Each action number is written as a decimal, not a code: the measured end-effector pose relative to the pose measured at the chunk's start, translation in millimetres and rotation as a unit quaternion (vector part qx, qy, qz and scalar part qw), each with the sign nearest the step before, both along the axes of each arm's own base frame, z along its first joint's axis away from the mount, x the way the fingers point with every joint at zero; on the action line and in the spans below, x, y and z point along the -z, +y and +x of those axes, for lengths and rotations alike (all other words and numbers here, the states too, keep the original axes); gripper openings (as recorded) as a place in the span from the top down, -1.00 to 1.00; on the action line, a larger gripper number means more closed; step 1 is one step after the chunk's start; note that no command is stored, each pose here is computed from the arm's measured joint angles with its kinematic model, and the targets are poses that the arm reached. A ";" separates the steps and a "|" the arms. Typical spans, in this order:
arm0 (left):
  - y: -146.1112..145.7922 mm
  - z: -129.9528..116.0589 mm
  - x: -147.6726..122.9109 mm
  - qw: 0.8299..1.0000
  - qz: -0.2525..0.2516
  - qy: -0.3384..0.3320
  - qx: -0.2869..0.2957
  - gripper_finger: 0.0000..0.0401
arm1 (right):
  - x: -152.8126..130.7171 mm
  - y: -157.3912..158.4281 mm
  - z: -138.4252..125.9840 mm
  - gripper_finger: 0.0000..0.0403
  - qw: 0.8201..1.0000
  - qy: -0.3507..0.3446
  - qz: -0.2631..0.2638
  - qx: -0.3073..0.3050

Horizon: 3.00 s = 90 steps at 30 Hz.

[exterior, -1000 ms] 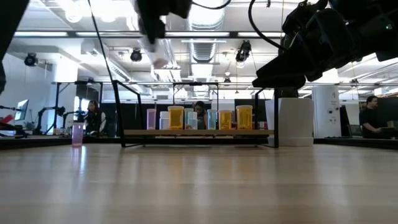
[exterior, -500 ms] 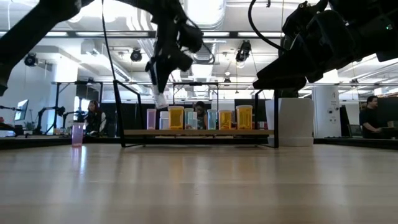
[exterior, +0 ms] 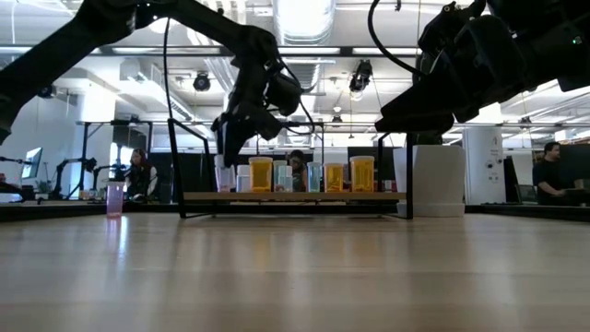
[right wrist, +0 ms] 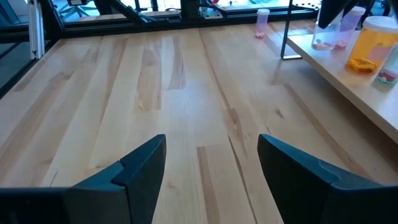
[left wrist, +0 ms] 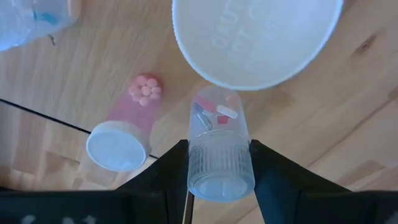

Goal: Pick and place medicine bottles onto shelf by color
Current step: Put the transparent medicine bottle on the shelf, then put the pink medicine bottle on the shelf

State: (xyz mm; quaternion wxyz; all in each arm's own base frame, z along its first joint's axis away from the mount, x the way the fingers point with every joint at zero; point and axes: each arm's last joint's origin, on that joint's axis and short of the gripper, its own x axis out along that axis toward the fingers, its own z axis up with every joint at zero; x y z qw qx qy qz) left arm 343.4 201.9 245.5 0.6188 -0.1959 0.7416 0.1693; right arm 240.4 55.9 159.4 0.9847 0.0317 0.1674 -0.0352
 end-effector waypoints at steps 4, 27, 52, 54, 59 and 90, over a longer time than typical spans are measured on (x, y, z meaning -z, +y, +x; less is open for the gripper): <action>0.8 1.2 4.1 1.000 -0.002 0.005 0.000 0.34 | 0.0 0.0 0.0 -0.21 1.000 0.000 0.000 0.000; 8.0 -3.1 12.5 0.999 0.028 0.026 -0.001 0.02 | 0.0 0.0 0.0 -0.21 1.000 0.000 0.000 0.000; 3.4 -15.2 -34.4 0.997 0.066 -0.038 -0.006 -0.20 | 0.0 0.0 0.0 -0.21 1.000 0.000 -0.002 -0.001; -1.8 -19.8 -47.5 0.996 0.075 -0.053 -0.004 -0.20 | 0.1 0.0 0.0 -0.21 1.000 0.001 -0.002 -0.001; -26.7 -29.1 -83.0 0.989 0.103 -0.104 -0.009 -0.20 | 0.5 0.0 -0.2 -0.21 1.000 0.003 -0.003 -0.001; -235.9 -170.8 22.3 0.829 0.353 -0.248 -0.356 -0.20 | 0.5 -0.1 -0.2 -0.21 1.000 0.003 -0.005 -0.001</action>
